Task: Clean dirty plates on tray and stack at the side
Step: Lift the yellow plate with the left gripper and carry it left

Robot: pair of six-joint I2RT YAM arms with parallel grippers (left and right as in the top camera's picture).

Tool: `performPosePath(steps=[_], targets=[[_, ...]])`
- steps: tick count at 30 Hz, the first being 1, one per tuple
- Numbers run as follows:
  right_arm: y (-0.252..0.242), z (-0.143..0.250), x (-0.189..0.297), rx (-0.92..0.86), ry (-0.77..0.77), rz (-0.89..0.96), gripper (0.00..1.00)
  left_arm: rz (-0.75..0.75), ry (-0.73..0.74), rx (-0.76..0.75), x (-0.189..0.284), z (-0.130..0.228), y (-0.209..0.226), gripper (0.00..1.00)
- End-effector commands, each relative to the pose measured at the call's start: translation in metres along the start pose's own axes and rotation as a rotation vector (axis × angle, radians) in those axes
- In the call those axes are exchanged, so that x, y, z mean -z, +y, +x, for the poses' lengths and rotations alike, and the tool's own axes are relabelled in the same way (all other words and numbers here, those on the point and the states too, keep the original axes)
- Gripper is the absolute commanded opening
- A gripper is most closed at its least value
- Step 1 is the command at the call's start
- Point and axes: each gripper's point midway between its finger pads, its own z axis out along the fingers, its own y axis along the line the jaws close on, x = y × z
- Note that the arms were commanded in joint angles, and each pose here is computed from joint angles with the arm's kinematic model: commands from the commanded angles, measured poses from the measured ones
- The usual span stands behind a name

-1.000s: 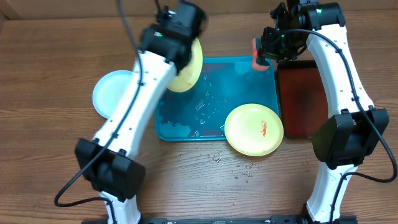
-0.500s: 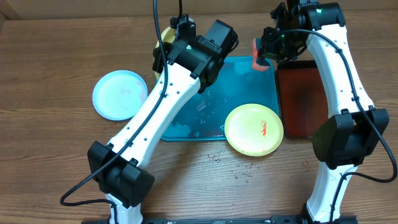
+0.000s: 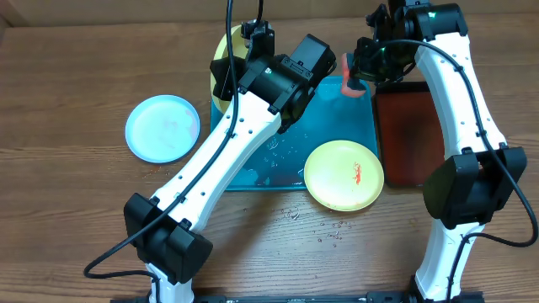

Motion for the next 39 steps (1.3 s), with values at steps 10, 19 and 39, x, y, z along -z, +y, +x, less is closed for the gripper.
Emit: performPosePath(steps=[10,19,39], targets=[[0.004,-0.002,0.005,0.013,-0.014,-0.006,0.04,-0.031,0.008,0.092,-0.008,0.0,0.007,0.04],[0.004,-0.002,0.005,0.013,-0.013,-0.007,0.04,0.373,0.335,0.106,-0.039,0.044,-0.041,0.04],[0.004,-0.001,0.005,0.013,-0.013,-0.006,0.04,0.767,0.826,0.617,-0.2,0.167,0.042,0.04]])
